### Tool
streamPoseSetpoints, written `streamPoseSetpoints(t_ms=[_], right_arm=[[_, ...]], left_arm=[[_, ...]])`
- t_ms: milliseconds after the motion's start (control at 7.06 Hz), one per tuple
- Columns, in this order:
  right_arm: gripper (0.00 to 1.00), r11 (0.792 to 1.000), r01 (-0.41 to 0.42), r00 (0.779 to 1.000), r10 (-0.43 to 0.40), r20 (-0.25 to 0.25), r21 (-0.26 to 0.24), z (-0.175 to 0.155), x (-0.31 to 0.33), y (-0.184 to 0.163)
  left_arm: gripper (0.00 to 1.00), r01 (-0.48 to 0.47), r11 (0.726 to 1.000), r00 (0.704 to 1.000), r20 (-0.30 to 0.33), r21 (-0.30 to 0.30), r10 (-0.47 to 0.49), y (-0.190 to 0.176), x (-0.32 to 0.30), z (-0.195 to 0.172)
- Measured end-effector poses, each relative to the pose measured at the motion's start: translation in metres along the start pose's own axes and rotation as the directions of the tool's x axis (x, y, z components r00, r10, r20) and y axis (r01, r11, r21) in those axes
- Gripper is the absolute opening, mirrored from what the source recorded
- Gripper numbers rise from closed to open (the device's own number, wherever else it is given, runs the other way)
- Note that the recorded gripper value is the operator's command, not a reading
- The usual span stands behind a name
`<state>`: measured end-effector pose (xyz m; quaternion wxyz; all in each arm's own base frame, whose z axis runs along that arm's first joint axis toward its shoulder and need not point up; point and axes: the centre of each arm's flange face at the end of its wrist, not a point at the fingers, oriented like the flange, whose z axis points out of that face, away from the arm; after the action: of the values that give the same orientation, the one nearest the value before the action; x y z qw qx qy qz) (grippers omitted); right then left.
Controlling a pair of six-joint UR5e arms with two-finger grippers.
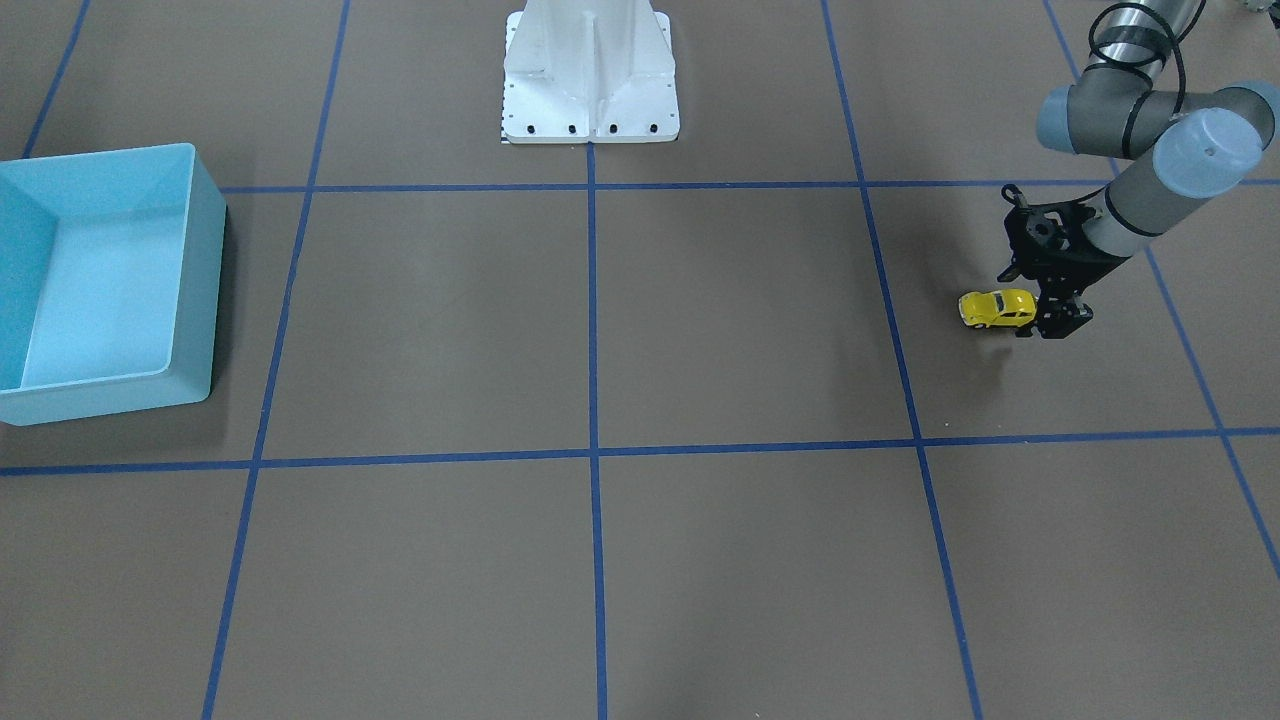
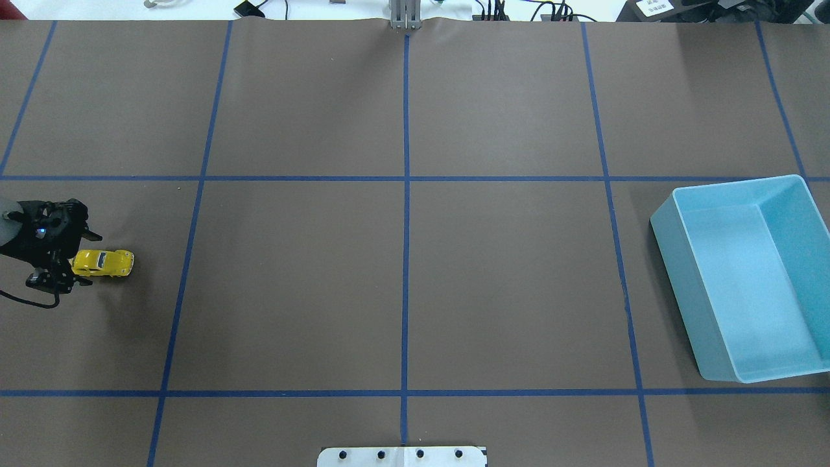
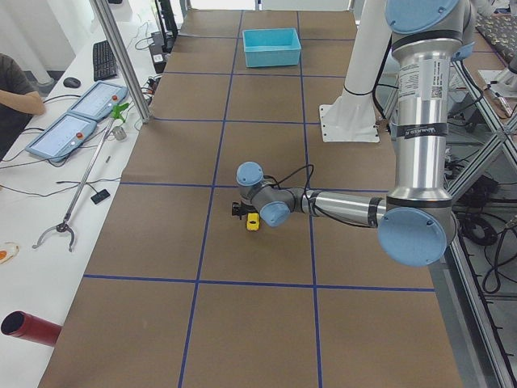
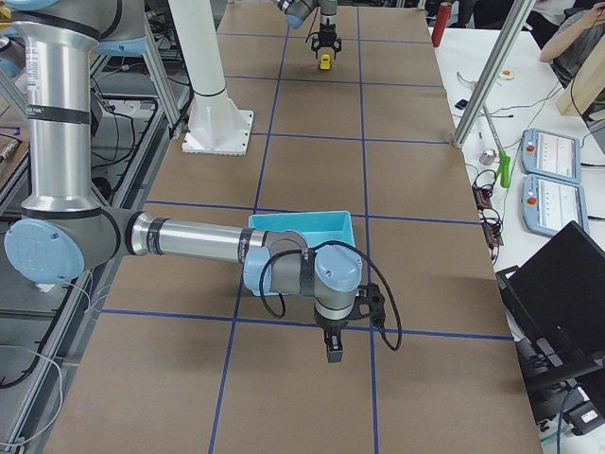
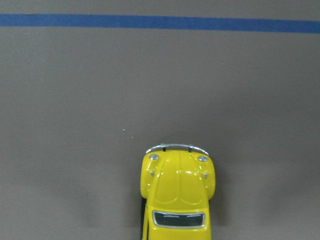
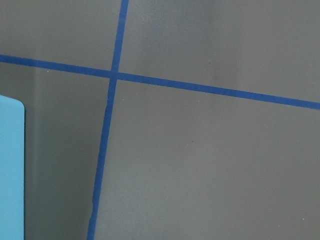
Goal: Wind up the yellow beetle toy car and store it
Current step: 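Close the left gripper on the yellow car, keeping it on the table, then push the held car along the table toward the blue bin with the left gripper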
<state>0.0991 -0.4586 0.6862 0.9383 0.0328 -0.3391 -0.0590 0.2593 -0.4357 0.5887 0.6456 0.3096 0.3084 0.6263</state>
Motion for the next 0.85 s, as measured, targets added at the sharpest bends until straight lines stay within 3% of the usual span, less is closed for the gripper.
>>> streamPoseSetpoints(t_ms=[283,425,850], right_arm=[[1.00,1.000,0.000,1.000,0.000,0.000,0.000,0.000,0.000,0.000],[1.00,1.000,0.000,1.000,0.000,0.000,0.000,0.000,0.000,0.001],[1.00,1.000,0.000,1.000,0.000,0.000,0.000,0.000,0.000,0.001]], left_arm=[[0.17,0.004,1.000,1.000,-0.008,0.010,-0.004,-0.001,0.000,-0.002],[0.11,0.004,1.000,1.000,-0.010,0.013,-0.004,-0.001,0.000,-0.002],[0.13,0.005,0.999,1.000,0.006,0.051,-0.005,-0.003,-0.010,-0.021]])
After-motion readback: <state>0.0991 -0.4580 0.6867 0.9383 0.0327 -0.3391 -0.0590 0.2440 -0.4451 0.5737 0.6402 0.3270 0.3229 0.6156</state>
